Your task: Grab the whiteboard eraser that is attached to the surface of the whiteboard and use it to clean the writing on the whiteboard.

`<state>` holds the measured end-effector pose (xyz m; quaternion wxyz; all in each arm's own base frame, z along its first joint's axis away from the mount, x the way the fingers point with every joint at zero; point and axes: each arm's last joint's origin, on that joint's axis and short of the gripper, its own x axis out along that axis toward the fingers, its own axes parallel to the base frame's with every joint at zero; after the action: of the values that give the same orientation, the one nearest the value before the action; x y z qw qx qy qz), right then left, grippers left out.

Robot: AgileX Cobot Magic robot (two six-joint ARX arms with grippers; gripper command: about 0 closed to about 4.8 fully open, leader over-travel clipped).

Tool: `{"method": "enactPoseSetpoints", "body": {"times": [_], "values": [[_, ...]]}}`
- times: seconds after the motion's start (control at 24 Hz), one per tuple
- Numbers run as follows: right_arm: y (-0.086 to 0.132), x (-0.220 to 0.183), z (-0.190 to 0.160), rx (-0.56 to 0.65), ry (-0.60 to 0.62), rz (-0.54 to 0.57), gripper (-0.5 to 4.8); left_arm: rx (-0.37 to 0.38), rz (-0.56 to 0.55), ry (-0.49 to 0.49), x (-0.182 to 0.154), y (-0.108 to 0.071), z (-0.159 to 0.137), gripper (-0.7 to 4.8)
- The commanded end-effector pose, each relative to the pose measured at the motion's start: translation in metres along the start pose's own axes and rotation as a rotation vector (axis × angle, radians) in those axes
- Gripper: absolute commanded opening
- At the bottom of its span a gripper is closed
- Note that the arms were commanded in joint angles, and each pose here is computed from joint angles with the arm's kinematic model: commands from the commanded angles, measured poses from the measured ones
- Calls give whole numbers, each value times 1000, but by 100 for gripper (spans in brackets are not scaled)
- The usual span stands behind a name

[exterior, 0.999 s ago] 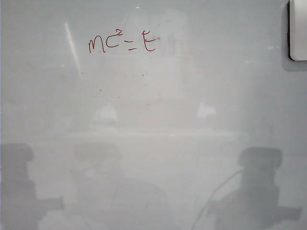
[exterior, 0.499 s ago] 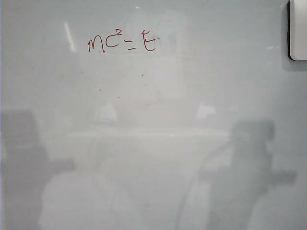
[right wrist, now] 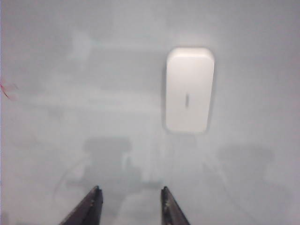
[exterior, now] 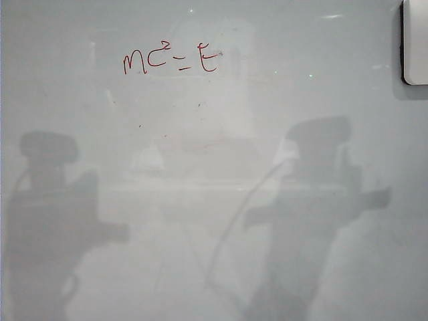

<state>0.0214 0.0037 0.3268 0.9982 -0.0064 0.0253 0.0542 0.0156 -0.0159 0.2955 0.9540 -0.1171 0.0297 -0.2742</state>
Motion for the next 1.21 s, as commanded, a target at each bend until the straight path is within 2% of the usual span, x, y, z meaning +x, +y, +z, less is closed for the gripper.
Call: {"method": "enactPoseSetpoints", "body": {"times": [0.04, 0.12, 0.29, 0.42, 0.87, 1.21], "values": [[-5, 27, 2, -13, -32, -8, 276, 11, -37, 73, -1, -1, -6, -5], [-10, 52, 2, -28, -112, -13, 289, 11, -44, 72, -1, -1, -6, -5], [-18, 95, -4, -33, -150, -32, 330, -5, -74, 75, -2, -3, -5, -5], [-26, 119, -11, -19, -92, -146, 479, 4, -95, 58, -6, -8, 1, -5], [-29, 166, -18, -24, -118, -110, 479, 3, -92, 58, -7, -8, 2, -5], [-34, 191, -28, -22, -110, -143, 479, 0, -91, 61, -7, -8, 1, -5]]}}
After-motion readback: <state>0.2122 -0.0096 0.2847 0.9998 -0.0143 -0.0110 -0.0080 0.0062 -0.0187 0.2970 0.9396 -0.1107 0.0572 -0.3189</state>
